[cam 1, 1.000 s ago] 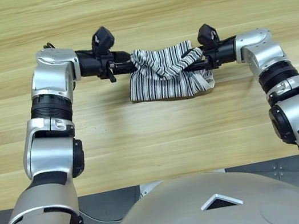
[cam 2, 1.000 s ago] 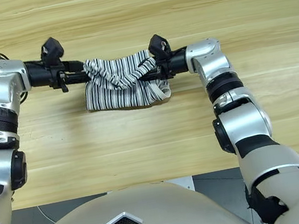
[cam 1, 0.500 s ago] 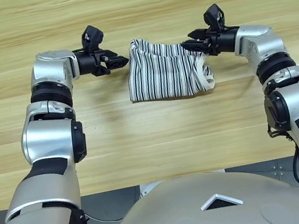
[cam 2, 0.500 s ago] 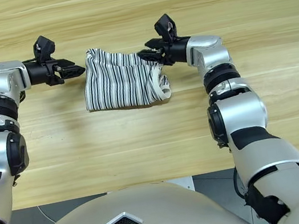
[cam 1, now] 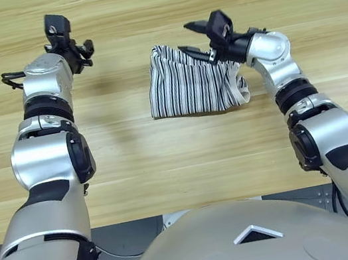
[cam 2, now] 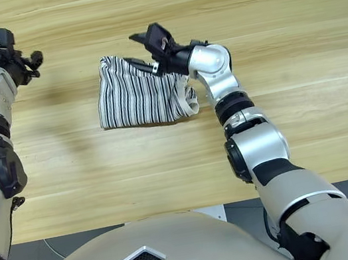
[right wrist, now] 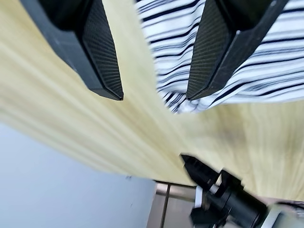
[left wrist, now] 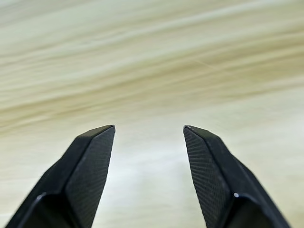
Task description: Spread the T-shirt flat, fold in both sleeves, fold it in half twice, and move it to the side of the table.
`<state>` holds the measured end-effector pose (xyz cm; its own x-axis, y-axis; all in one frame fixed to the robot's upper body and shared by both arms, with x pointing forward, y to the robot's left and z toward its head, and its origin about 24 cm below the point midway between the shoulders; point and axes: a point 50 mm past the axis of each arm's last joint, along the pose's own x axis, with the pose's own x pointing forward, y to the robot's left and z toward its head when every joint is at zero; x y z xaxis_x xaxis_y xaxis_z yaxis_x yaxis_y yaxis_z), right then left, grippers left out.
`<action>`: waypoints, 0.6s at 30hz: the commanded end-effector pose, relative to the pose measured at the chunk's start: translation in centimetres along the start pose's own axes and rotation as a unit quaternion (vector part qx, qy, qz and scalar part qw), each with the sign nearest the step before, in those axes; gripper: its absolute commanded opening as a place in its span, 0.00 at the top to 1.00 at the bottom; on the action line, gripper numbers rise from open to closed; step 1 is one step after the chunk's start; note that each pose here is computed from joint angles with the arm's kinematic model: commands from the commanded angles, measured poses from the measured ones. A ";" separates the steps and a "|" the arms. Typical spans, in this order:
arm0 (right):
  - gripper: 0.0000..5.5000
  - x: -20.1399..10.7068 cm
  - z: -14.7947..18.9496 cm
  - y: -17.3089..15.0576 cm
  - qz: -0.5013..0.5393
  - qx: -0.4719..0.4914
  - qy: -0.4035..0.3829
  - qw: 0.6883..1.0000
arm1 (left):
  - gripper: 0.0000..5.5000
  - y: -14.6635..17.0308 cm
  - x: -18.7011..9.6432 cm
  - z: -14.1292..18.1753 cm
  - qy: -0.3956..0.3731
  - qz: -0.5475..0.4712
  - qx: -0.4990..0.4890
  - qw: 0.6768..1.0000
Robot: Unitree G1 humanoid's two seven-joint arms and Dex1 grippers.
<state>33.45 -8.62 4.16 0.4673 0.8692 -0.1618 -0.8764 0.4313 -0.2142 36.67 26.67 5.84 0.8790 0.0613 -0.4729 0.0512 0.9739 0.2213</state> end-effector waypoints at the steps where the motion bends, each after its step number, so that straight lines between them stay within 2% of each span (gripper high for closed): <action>1: 0.55 -0.4 -2.8 1.7 0.018 0.047 0.056 0.997 | 0.51 3.2 -0.8 -0.6 -0.022 0.123 -0.014 0.992; 5: 0.55 -2.1 -5.6 2.0 -0.014 0.097 0.118 0.988 | 0.51 3.7 -1.1 -1.6 -0.036 0.148 -0.041 0.987; 10: 0.55 -6.9 -7.8 -0.2 -0.096 0.112 0.190 0.971 | 0.51 3.4 -1.2 -2.6 -0.049 0.154 -0.051 0.986; 16: 0.55 -15.6 -9.0 -3.6 -0.232 0.095 0.272 0.929 | 0.51 3.6 -1.4 -3.5 -0.063 0.167 -0.080 0.981; 18: 0.55 -18.7 -9.3 -4.4 -0.295 0.100 0.295 0.903 | 0.51 2.7 -1.3 -4.1 -0.061 0.160 -0.090 0.981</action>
<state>32.08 -25.36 0.96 0.8050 0.3753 -0.4594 -0.5266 0.8087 -0.2621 33.94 30.81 4.32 0.8866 0.3585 -0.2923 -0.3098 0.9295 0.2003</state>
